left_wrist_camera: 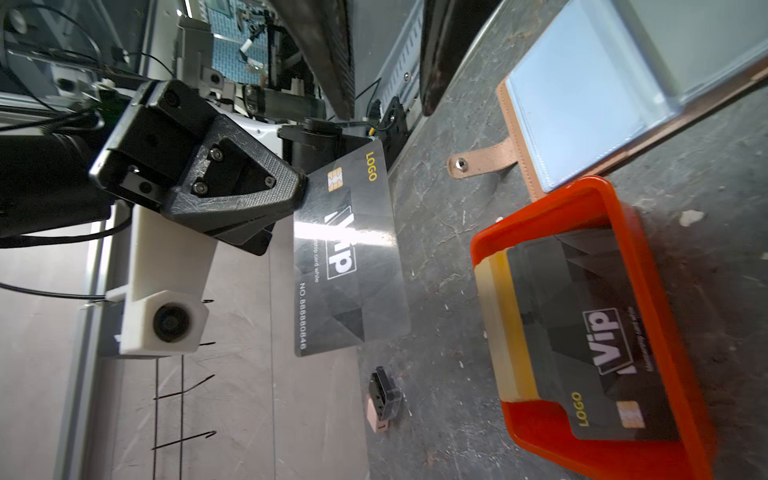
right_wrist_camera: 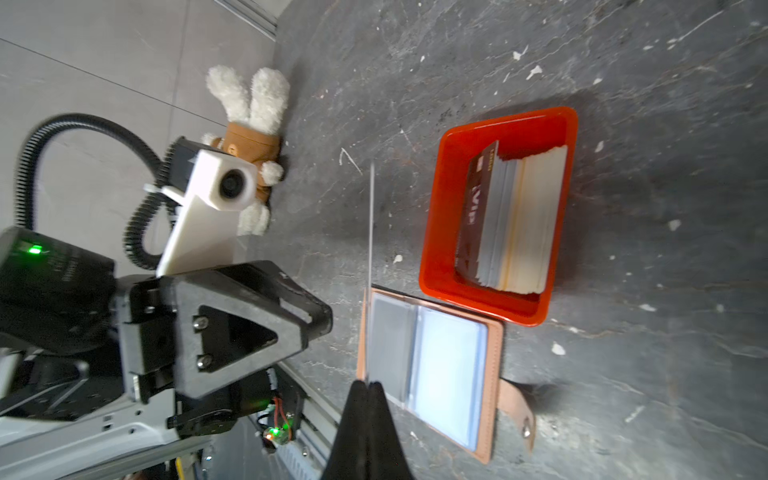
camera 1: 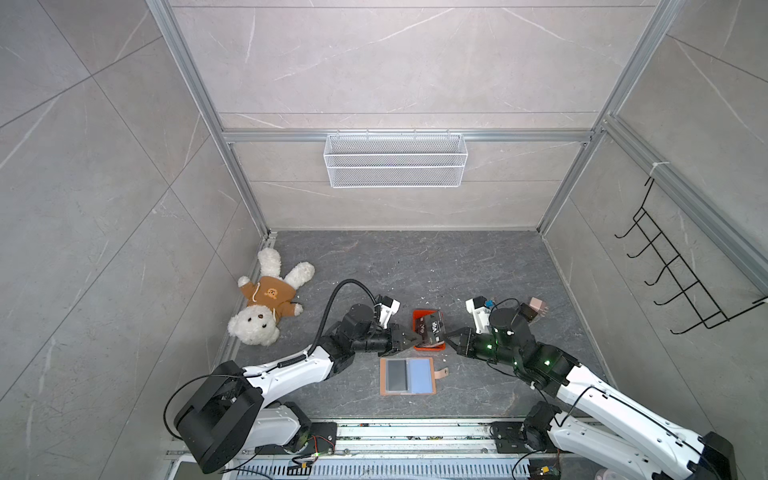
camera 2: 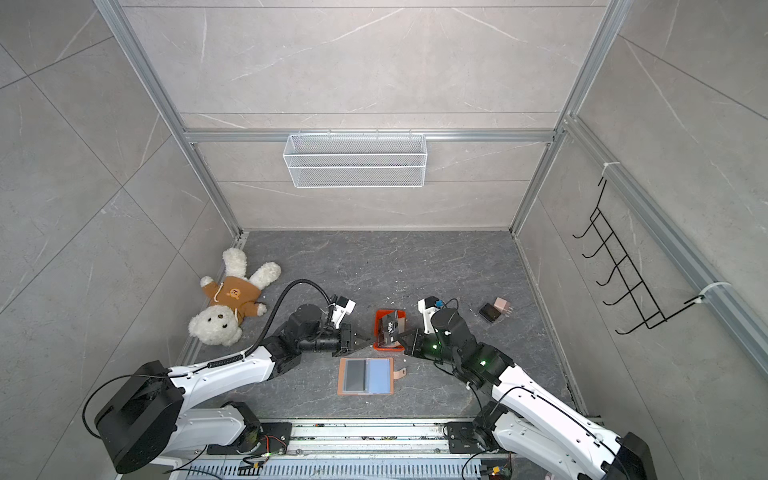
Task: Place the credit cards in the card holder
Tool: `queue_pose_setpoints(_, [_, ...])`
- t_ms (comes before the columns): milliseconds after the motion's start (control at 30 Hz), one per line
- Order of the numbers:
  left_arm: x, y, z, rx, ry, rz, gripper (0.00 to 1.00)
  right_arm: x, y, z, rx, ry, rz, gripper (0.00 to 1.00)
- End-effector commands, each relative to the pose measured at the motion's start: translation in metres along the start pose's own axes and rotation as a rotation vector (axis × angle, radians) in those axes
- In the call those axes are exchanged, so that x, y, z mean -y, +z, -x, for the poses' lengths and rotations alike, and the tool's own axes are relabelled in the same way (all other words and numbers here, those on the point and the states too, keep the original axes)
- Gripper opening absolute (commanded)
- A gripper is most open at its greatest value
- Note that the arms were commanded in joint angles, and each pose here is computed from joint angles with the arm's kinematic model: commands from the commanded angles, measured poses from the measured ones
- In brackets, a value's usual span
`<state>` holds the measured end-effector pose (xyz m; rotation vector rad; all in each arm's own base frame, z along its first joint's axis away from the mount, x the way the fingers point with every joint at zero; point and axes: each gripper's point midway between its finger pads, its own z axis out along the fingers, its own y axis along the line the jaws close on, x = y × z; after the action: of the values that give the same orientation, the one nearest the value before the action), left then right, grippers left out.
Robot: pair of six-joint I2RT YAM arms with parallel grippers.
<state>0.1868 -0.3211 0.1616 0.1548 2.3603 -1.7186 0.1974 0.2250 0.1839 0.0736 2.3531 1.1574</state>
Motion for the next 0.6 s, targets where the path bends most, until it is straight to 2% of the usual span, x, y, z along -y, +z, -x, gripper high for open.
queue_pose_setpoints(0, [0.048, -0.011, 0.009, 0.039, 0.060, -0.194, 0.32, -0.019, -0.007, -0.001, 0.009, 0.060, 0.125, 0.00])
queue_pose_setpoints(100, [0.059, -0.014, 0.009, 0.044, 0.067, -0.250, 0.36, -0.029, -0.012, -0.003, 0.010, 0.083, 0.192, 0.00])
queue_pose_setpoints(267, [0.068, -0.015, 0.011, 0.051, 0.068, -0.301, 0.36, -0.042, -0.016, -0.003, 0.010, 0.123, 0.288, 0.00])
queue_pose_setpoints(567, [0.073, -0.018, 0.013, 0.073, 0.050, -0.357, 0.27, -0.051, -0.013, -0.003, 0.012, 0.180, 0.389, 0.00])
